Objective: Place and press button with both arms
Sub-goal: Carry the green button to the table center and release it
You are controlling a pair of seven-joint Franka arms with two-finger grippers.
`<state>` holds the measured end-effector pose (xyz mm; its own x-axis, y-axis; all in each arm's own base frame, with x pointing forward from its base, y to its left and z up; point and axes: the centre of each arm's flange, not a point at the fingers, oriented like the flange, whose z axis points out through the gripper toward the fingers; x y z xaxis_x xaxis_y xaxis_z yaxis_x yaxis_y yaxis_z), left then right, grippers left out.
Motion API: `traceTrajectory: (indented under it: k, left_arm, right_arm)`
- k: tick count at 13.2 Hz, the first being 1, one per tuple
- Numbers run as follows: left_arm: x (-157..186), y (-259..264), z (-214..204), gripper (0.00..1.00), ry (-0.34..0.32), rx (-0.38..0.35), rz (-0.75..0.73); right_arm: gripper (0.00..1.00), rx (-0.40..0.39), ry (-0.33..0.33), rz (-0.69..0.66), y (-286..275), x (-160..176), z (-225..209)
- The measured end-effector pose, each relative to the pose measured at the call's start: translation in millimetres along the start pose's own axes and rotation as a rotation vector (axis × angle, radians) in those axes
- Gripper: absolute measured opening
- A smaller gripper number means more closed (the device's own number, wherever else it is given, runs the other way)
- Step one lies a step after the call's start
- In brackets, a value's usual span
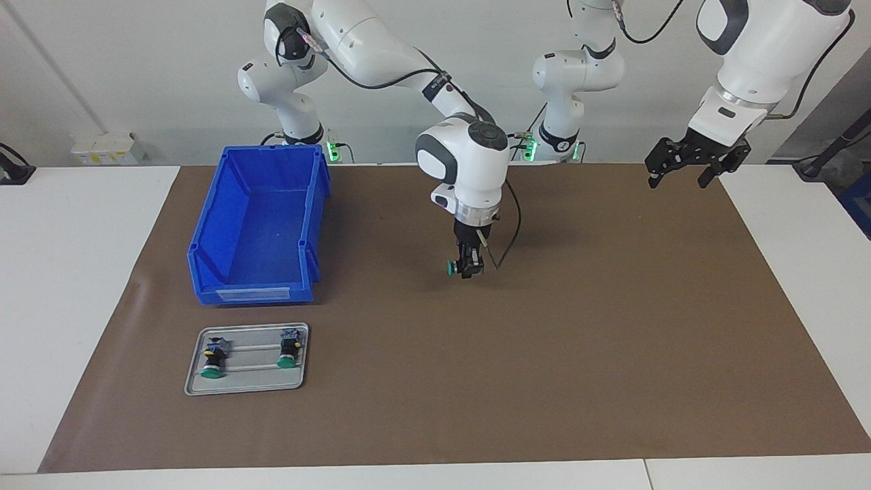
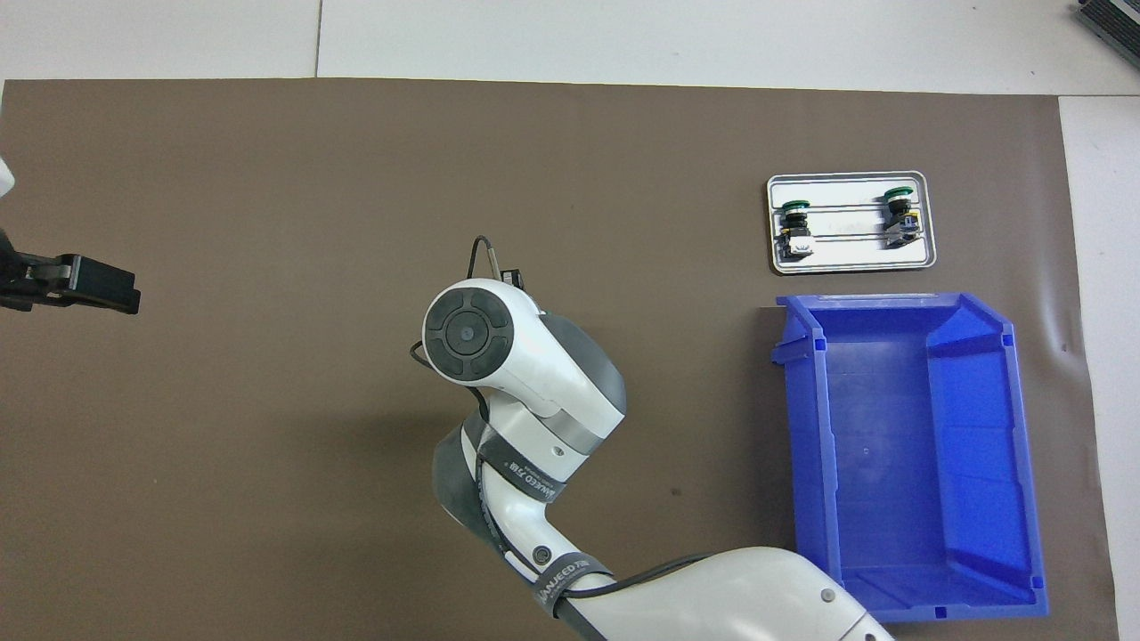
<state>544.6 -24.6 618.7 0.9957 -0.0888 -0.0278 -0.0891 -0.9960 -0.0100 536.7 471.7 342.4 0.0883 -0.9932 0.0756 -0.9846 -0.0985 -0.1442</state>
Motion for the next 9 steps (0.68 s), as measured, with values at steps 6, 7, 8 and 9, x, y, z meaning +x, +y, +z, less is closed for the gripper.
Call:
traceTrajectory:
  k: [6, 7, 8, 9]
  left_arm:
    - [0.0, 0.0, 0.0, 1.0, 0.0, 0.0, 0.0]
    - [0.0, 0.0, 0.0, 1.0, 0.0, 0.0, 0.0]
    - [0.0, 0.0, 0.0, 1.0, 0.0, 0.0, 0.0]
    - [0.0, 0.0, 0.0, 1.0, 0.0, 0.0, 0.0]
  right_arm:
    - [0.32, -0.017, 0.007, 0.002, 23.4, -11.5, 42.8]
    - [0.32, -0.012, 0.002, 0.003, 23.6, -10.7, 44.9]
    - [0.32, -0.009, -0.001, 0.005, 24.5, -10.2, 47.1]
    - [0.37, -0.007, 0.001, 0.005, 25.3, -9.8, 48.8]
